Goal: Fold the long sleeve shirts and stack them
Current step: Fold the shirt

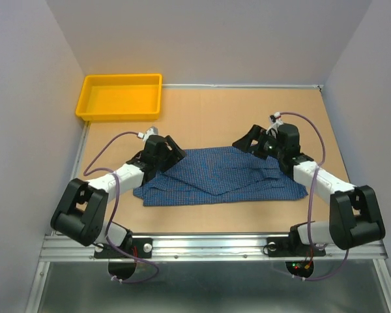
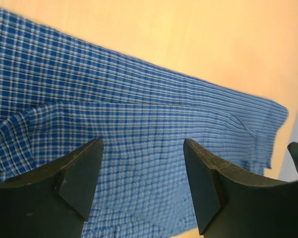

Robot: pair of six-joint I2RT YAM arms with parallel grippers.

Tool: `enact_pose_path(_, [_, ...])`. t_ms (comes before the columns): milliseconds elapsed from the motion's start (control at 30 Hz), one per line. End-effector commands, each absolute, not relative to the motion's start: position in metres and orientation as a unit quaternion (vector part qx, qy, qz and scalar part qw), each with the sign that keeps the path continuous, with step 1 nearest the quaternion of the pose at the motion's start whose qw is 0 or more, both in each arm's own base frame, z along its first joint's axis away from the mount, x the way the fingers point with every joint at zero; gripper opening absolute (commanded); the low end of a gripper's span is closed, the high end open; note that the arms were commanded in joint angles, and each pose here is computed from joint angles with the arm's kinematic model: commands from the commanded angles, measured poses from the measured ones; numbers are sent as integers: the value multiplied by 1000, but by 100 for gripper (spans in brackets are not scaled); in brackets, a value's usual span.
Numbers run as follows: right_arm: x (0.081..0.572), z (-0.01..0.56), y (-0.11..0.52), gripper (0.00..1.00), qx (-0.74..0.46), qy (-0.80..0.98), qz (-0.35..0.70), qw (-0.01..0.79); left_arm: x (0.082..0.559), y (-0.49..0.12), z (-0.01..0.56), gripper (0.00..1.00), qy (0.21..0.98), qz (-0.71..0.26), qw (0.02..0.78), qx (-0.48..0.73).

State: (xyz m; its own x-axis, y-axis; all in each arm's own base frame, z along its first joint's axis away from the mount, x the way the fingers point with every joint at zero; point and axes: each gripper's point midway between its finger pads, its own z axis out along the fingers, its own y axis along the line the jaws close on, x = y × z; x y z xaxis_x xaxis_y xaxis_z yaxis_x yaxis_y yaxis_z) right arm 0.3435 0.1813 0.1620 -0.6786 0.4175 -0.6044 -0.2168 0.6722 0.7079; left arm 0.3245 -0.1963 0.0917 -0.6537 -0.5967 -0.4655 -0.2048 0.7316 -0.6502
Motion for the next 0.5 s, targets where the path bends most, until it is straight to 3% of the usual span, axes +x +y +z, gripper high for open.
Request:
enact_pose_path(0, [344,151,187,100,53,804,429,409,340,-192,86,77,845,-291,365,-262])
enact_pose_path(267, [334,54,141,100,141,837,383,365,308,-139,24,76,833,-271,313,-368])
enact_pose_path(467, [331,48,118,100,157,834,378,370,298,-110,32,75,804,-270,336,-410])
